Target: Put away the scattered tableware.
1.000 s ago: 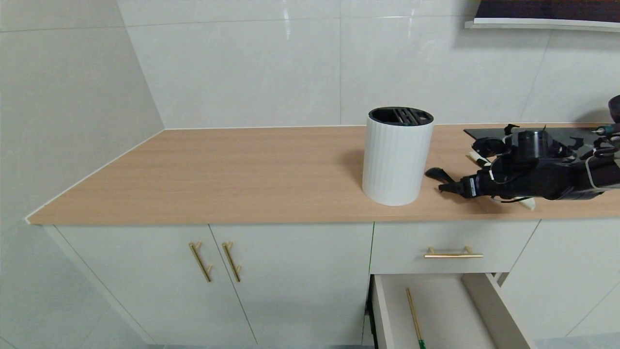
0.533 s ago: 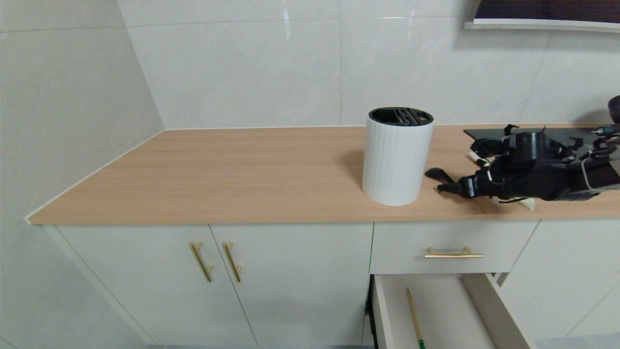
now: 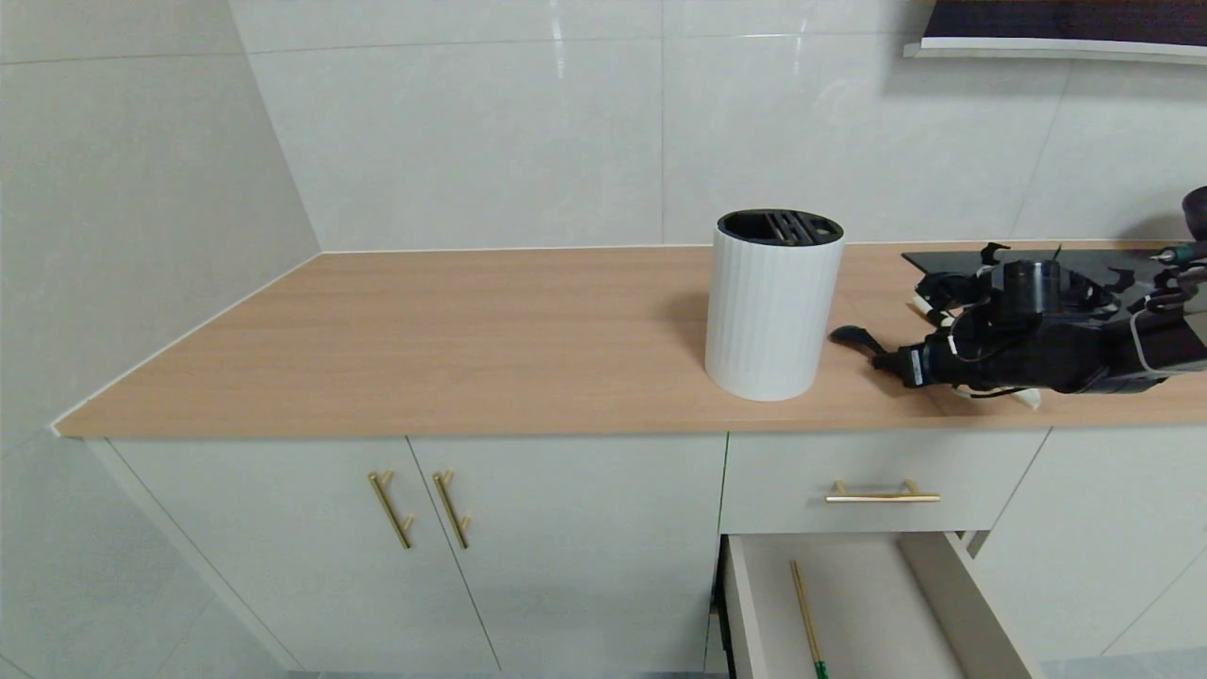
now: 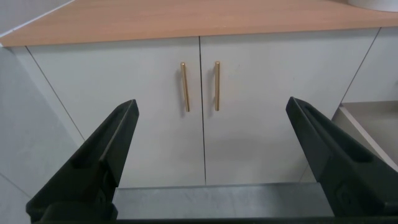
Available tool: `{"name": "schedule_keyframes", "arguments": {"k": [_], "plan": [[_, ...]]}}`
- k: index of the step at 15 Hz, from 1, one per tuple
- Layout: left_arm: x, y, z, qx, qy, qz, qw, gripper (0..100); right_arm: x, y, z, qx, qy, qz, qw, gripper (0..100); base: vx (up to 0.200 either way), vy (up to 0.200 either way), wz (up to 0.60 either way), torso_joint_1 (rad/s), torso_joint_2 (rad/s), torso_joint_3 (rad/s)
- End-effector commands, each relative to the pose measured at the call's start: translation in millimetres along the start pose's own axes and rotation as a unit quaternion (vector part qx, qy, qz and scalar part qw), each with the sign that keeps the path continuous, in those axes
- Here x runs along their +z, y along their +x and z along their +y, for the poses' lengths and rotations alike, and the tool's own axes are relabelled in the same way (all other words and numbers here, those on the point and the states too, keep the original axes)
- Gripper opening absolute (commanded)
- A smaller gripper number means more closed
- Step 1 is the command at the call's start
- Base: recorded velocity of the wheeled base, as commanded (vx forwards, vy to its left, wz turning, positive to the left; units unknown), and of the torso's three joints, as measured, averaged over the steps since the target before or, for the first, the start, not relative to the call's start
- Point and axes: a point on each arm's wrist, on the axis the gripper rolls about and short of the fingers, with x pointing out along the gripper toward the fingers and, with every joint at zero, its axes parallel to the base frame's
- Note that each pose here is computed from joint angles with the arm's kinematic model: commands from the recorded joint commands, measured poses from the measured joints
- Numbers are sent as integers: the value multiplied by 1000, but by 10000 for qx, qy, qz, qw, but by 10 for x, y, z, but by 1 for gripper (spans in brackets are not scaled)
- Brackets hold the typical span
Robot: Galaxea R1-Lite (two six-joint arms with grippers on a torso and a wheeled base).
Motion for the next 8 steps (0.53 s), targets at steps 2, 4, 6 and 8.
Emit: {"name": "schedule_keyframes", "arguments": {"k": [2,4,6,8], "plan": [[2,0,0,1,0,-7,10000,100,-16,9,2,12,10,35,10000,0,0,0,0,0,0,0],[0,0,0,1,0,1,10000,100,72,-80,12,-25,-24,-75,10000,0,0,0,0,0,0,0],[2,0,0,1,0,-7,10000,100,215,-305,65,-122,51,-233,9996,0,0,0,0,0,0,0],[0,0,0,1,0,1,10000,100,346,-695,197,-143,252,-406,9988,0,0,0,0,0,0,0]]}}
